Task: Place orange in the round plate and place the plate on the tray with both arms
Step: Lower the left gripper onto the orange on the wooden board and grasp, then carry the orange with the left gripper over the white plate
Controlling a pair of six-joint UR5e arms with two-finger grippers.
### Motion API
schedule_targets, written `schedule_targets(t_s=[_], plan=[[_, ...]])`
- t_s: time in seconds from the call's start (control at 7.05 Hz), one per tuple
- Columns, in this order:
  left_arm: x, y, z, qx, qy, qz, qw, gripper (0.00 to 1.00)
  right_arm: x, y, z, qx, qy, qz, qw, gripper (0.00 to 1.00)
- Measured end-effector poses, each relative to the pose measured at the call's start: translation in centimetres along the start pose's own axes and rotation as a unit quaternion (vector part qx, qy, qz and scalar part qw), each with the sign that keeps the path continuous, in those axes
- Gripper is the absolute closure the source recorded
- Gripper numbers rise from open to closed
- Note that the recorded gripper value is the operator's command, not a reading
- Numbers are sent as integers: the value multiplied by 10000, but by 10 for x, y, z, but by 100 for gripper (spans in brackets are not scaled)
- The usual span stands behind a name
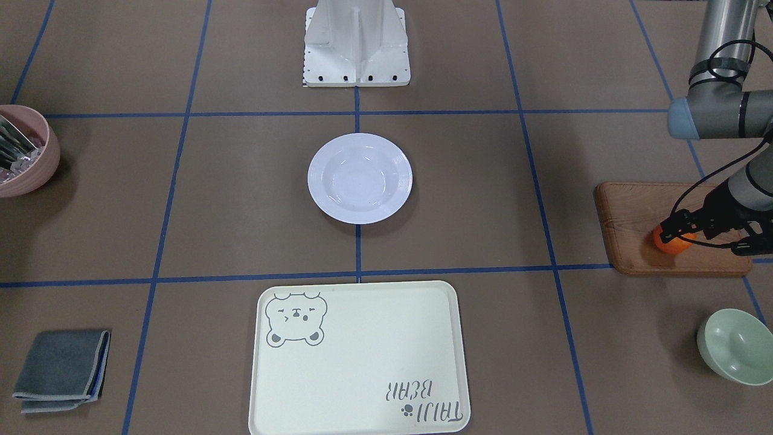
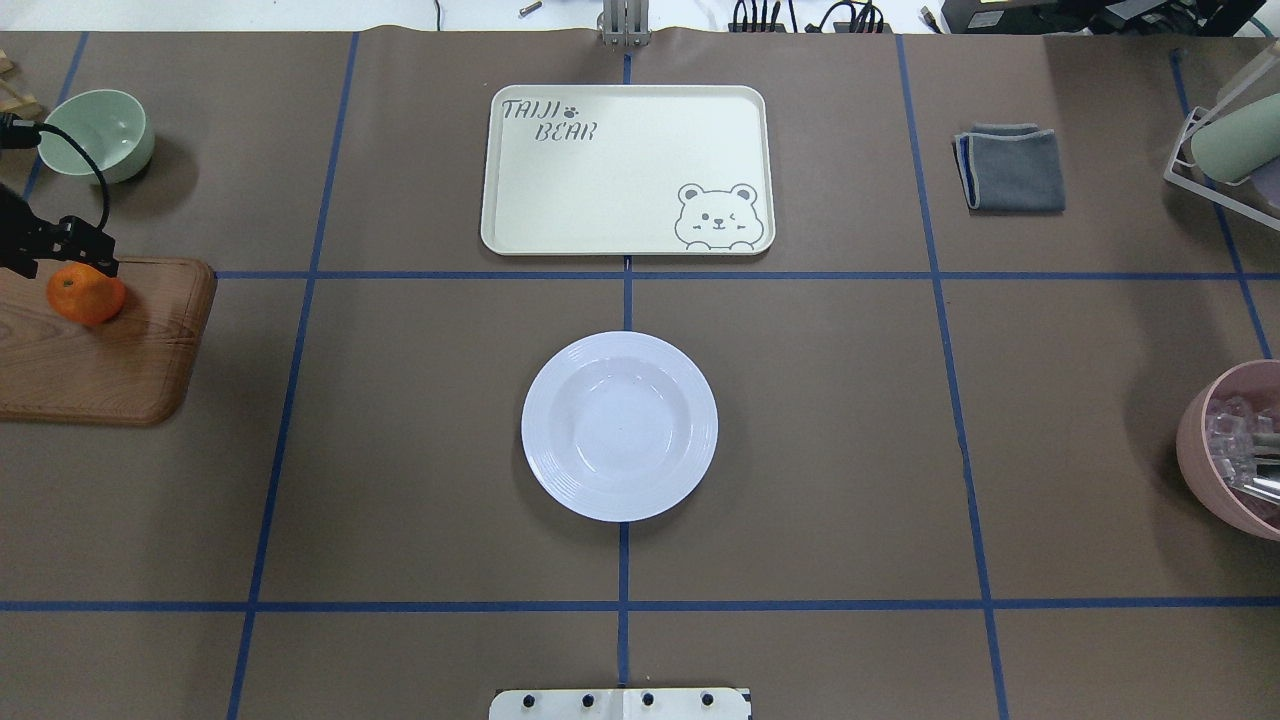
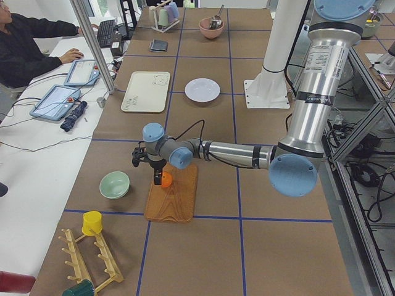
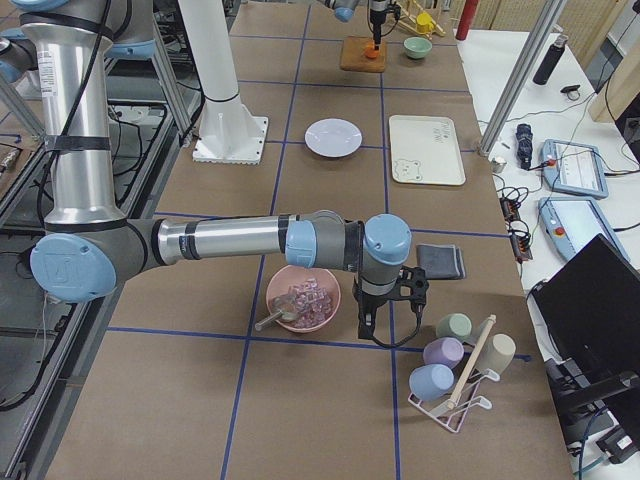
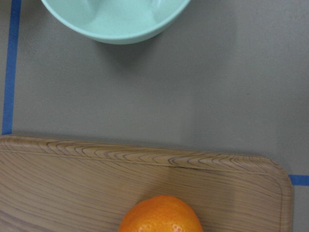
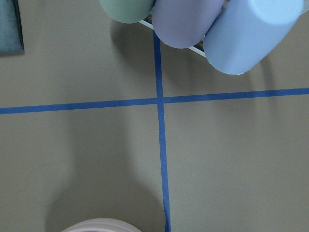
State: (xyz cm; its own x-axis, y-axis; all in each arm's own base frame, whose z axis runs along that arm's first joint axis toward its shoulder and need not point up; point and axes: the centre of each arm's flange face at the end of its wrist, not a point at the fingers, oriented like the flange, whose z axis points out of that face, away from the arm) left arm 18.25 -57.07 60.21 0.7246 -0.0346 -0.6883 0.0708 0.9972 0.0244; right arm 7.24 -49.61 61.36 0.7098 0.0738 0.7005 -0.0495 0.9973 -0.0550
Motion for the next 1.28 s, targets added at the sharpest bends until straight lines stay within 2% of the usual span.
schedule_targets(t_s=[0.28,0.43,0.57,0.71,0.99,1.28], plan=[[-3,4,14,-99,-54,11,9999,2,1,1,1,-15,-7,17,10000,0],[-1,8,22,-160,-63,52,9998,9,2,2,2,-25,-11,26,10000,0],[3,11,28,-204,-64,90,9997,63,3,3,3,-33,-18,31,10000,0],[7,13,31,-246,-49,127,9996,100,3,4,3,-39,-21,34,10000,0],[20,16,23,-252,45,189,9995,100,3,4,4,-44,-64,37,10000,0],[89,-2,-28,-299,229,209,9991,100,-1,4,2,-38,-226,21,9997,0]])
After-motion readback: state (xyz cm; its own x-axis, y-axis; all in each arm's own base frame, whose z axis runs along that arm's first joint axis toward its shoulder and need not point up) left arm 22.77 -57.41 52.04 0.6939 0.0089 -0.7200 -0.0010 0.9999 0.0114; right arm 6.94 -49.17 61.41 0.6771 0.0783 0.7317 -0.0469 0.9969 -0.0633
